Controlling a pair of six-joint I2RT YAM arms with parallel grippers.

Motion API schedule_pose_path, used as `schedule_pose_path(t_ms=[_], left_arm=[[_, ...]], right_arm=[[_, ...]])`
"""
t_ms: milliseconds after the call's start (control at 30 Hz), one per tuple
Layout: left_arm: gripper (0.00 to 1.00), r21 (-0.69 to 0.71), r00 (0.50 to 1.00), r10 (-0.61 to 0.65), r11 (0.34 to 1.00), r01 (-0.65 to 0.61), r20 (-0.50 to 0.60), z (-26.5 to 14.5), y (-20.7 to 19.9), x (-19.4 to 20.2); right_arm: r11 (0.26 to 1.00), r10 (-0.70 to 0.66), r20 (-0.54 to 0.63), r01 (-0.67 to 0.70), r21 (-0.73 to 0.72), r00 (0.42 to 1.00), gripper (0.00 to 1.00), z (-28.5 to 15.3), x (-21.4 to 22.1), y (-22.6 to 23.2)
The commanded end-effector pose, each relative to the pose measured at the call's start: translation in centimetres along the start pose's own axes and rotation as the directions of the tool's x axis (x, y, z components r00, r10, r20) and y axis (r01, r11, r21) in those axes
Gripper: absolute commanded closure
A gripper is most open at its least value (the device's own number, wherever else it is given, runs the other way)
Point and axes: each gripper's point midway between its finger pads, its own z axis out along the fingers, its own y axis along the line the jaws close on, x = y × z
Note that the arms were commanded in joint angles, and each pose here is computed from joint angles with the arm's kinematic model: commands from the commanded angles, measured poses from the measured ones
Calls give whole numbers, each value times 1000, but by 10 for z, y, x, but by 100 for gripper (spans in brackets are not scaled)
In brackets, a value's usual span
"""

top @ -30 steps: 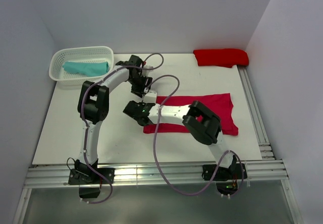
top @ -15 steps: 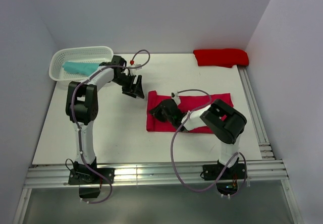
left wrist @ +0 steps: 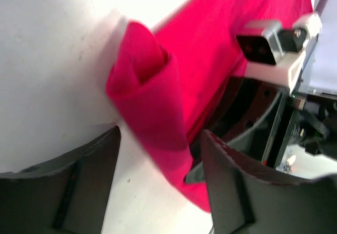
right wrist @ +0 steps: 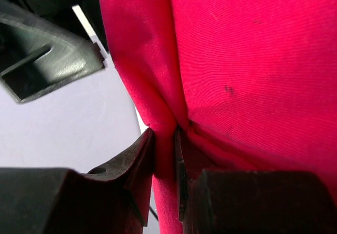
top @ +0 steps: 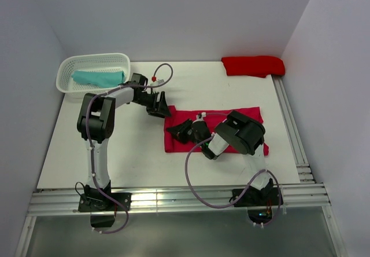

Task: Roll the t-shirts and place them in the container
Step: Roll the tshirt

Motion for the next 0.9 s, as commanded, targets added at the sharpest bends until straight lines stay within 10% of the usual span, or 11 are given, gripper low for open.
schedule_pose_path(t_ms=[0, 267, 400, 600, 867], left_arm=[[34, -80, 1000, -11, 997, 14, 30, 11, 16, -4], [76, -300, 1000, 29, 954, -23, 13, -7, 37, 0], [90, -416, 999, 49, 908, -53, -20, -14, 46, 2], [92, -493, 995, 67, 865, -94, -72, -17, 51, 6], [92, -526, 991, 87, 841, -127, -99, -14, 40, 1]], right_arm=[[999, 30, -61, -28, 35, 998, 79, -5, 14, -15], [979, -87, -56, 96, 177, 995, 75, -8, 22, -27], [939, -167, -47, 174, 298, 985, 58, -16, 21, -43], [785, -381, -21, 335, 522, 924, 39, -37, 9, -38], [597, -593, 9, 432, 676, 805, 42, -53, -7, 6]])
